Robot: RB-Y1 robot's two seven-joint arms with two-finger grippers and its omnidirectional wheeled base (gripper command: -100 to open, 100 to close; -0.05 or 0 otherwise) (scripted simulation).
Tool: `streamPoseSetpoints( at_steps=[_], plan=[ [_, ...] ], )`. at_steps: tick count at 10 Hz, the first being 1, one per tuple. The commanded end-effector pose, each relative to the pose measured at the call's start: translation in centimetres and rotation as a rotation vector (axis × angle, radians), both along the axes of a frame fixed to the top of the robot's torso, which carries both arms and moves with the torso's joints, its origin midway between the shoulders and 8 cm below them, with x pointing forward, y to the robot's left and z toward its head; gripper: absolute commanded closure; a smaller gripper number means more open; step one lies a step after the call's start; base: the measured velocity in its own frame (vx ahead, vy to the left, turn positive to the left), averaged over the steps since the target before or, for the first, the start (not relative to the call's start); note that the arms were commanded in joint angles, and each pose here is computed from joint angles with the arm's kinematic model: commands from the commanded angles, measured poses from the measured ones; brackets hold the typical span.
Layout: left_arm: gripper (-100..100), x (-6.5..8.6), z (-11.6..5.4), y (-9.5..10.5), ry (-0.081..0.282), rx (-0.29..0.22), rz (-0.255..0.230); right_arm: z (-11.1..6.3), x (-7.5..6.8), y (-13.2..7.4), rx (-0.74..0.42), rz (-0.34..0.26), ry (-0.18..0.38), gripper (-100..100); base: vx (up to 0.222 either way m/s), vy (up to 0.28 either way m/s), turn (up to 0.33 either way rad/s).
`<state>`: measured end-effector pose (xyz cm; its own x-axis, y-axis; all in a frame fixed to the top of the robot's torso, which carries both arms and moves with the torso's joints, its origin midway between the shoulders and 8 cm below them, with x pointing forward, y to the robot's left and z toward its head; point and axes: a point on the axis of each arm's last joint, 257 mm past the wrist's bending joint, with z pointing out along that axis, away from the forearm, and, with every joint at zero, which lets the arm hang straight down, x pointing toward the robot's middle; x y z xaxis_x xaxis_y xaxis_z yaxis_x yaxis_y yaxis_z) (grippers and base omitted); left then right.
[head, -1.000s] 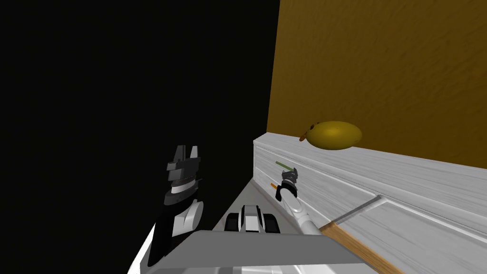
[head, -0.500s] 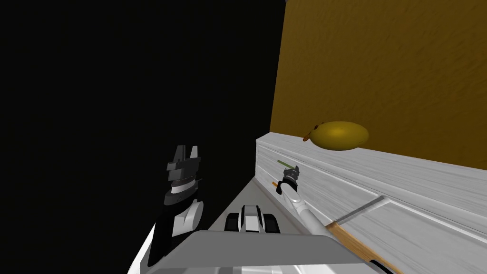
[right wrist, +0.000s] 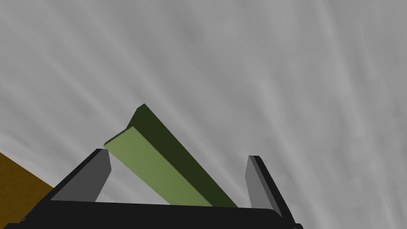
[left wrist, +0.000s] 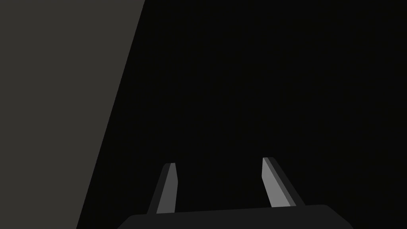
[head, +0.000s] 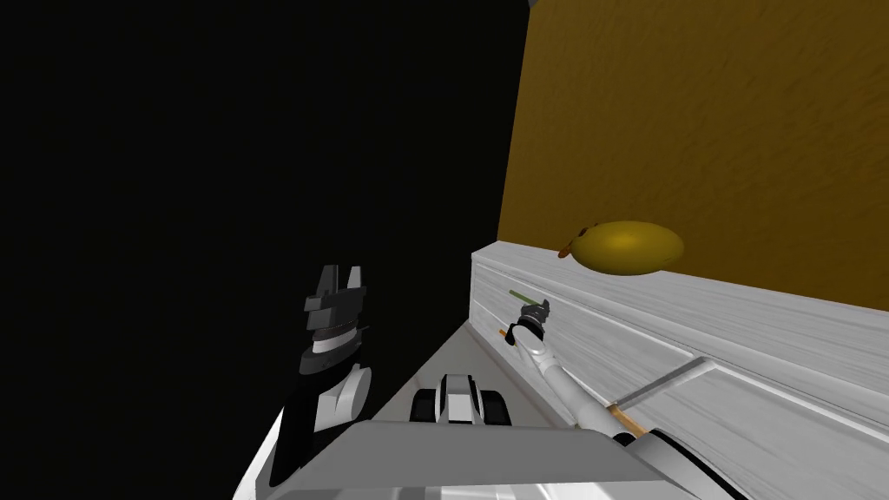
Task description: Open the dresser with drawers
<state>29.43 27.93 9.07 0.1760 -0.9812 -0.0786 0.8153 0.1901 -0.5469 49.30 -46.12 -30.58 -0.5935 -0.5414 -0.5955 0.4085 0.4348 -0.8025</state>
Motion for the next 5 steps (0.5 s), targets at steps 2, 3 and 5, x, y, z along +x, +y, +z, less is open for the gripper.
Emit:
streamPoseSetpoints(
  at_steps=[2, 3, 5],
  plan=[
    [0, 0.0, 0.0, 0.0, 0.0, 0.0, 0.0, -0.8, -1.1, 2.3, 0.008, 0.053, 0.005, 100, 0.104, 0.006, -0.149],
    [0, 0.0, 0.0, 0.0, 0.0, 0.0, 0.0, -1.2, -1.7, 3.5, 0.01, 0.077, 0.009, 100, 0.066, -0.003, -0.134],
    [0, 0.0, 0.0, 0.0, 0.0, 0.0, 0.0, -1.4, -2.3, 4.6, 0.012, 0.1, 0.011, 100, 0.063, 0.0, -0.081]
  ],
)
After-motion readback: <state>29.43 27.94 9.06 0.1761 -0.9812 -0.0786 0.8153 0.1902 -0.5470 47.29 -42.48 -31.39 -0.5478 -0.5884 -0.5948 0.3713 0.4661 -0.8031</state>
